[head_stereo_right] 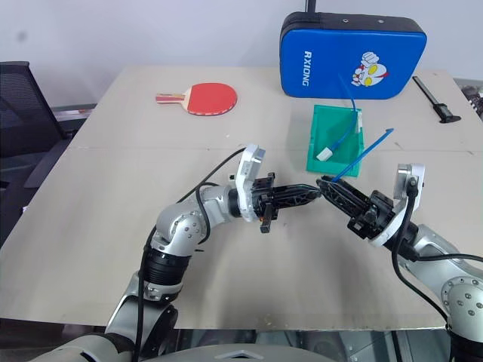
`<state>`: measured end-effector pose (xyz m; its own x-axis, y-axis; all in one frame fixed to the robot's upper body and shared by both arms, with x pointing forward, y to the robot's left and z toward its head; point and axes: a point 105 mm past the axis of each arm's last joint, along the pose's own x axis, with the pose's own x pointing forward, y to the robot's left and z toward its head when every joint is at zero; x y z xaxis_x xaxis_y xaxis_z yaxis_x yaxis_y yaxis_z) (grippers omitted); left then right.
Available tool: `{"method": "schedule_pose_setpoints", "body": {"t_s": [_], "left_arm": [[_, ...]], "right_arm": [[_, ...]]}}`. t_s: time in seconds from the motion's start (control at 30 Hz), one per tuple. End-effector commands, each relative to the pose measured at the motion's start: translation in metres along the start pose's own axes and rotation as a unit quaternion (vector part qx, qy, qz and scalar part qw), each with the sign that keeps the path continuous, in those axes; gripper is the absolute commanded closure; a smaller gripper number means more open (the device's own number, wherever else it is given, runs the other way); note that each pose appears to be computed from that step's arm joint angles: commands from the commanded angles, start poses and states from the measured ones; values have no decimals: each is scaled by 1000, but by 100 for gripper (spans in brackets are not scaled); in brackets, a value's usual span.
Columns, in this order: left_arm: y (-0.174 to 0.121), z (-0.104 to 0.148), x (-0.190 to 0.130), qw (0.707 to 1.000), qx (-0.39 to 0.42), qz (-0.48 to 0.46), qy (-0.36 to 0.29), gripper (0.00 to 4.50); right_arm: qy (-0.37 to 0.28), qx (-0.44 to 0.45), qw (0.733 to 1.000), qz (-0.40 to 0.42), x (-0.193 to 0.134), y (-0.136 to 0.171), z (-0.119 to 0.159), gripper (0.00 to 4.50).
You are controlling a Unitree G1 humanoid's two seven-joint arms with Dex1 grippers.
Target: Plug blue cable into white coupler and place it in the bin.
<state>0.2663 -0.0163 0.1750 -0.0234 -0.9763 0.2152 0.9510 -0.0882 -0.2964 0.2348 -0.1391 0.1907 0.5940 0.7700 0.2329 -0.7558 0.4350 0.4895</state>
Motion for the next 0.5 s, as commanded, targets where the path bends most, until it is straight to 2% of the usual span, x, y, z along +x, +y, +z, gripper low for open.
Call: {"method": "schedule_pose_setpoints", "body": {"t_s": [0.03, 0.27, 0.4, 0.43, 0.5], "left_arm": [[-10, 11, 6, 999, 17, -25, -15, 450], [-7, 9, 4, 1000, 13, -10, -13, 450], [-1, 15, 2, 998, 48, 21, -33, 267], [-1, 17, 0, 997, 62, 25, -35, 209], [-3, 20, -5, 995, 87, 39, -37, 153]], "right_arm": [[7, -13, 1000, 14, 1, 7, 2, 440], [6, -14, 1000, 20, 2, 9, 3, 440], [-3, -15, 1000, 10, 3, 5, 6, 450], [-6, -17, 1000, 6, 4, 3, 7, 450], [-15, -24, 1000, -4, 4, -3, 12, 450]]}}
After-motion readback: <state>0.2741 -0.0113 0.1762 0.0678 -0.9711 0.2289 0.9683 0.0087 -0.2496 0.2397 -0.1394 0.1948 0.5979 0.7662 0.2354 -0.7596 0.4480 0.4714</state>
